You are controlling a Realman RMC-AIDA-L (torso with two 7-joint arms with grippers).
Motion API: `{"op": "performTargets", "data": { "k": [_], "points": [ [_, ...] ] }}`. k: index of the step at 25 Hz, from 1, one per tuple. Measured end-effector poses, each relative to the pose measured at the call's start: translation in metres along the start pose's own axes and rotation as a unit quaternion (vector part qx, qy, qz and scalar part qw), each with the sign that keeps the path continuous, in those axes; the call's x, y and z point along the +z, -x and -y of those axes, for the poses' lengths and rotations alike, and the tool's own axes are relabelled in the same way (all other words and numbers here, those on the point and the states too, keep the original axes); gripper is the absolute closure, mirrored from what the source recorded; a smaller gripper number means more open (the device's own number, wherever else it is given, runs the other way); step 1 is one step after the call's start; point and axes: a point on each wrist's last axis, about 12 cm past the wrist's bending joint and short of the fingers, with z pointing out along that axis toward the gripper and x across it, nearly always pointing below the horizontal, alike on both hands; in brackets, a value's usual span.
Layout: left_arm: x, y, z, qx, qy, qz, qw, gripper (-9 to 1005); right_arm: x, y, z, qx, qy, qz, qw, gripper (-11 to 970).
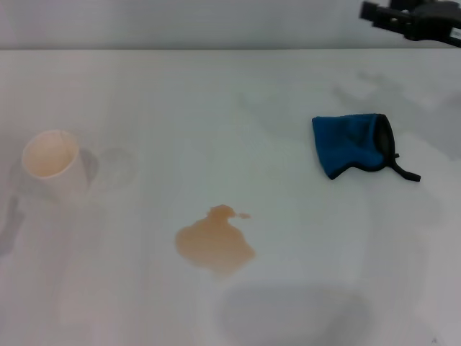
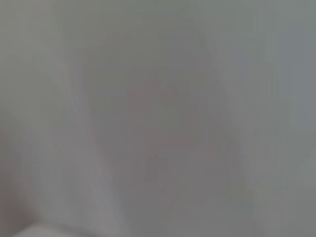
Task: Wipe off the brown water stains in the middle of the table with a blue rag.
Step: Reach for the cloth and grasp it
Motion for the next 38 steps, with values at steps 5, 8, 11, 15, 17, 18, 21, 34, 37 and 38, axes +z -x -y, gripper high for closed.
{"op": "performTargets", "data": {
  "k": [5, 8, 11, 15, 17, 18, 21, 34, 37, 38],
  "points": [
    [0.000, 0.000, 0.000, 0.003, 0.000, 0.000, 1.000, 121, 0.022, 0.041, -0.012, -0.025, 0.050, -0.112, 0.992, 138],
    [0.002, 0.000, 0.001, 0.003, -0.003, 0.001, 1.000, 120, 0.035, 0.061, -0.018, -0.047, 0.059, -0.175, 0.982, 139],
    [0.003, 0.000, 0.002, 0.003, -0.006, 0.000, 1.000, 120, 0.046, 0.074, -0.025, -0.078, 0.052, -0.240, 0.966, 139],
    [0.006, -0.002, 0.003, 0.004, -0.011, -0.007, 1.000, 120, 0.060, 0.079, -0.036, -0.118, 0.043, -0.318, 0.940, 140],
    [0.008, -0.003, 0.004, 0.004, -0.014, -0.010, 1.000, 120, 0.066, 0.077, -0.042, -0.135, 0.039, -0.345, 0.928, 141],
    [0.009, -0.003, 0.004, 0.004, -0.015, -0.011, 1.000, 120, 0.070, 0.076, -0.044, -0.143, 0.037, -0.352, 0.924, 141],
    [0.009, -0.003, 0.004, 0.005, -0.015, -0.013, 1.000, 120, 0.080, 0.074, -0.052, -0.160, 0.024, -0.370, 0.915, 142],
    [0.013, -0.009, 0.004, 0.008, -0.012, -0.033, 0.999, 121, 0.103, 0.034, -0.070, -0.212, -0.031, -0.464, 0.860, 147],
    [0.013, -0.009, 0.005, 0.007, -0.015, -0.034, 0.999, 121, 0.103, 0.025, -0.065, -0.209, -0.039, -0.469, 0.857, 148],
    [0.013, -0.009, 0.005, 0.007, -0.016, -0.035, 0.999, 121, 0.103, 0.020, -0.062, -0.206, -0.043, -0.472, 0.856, 148]
  ]
}}
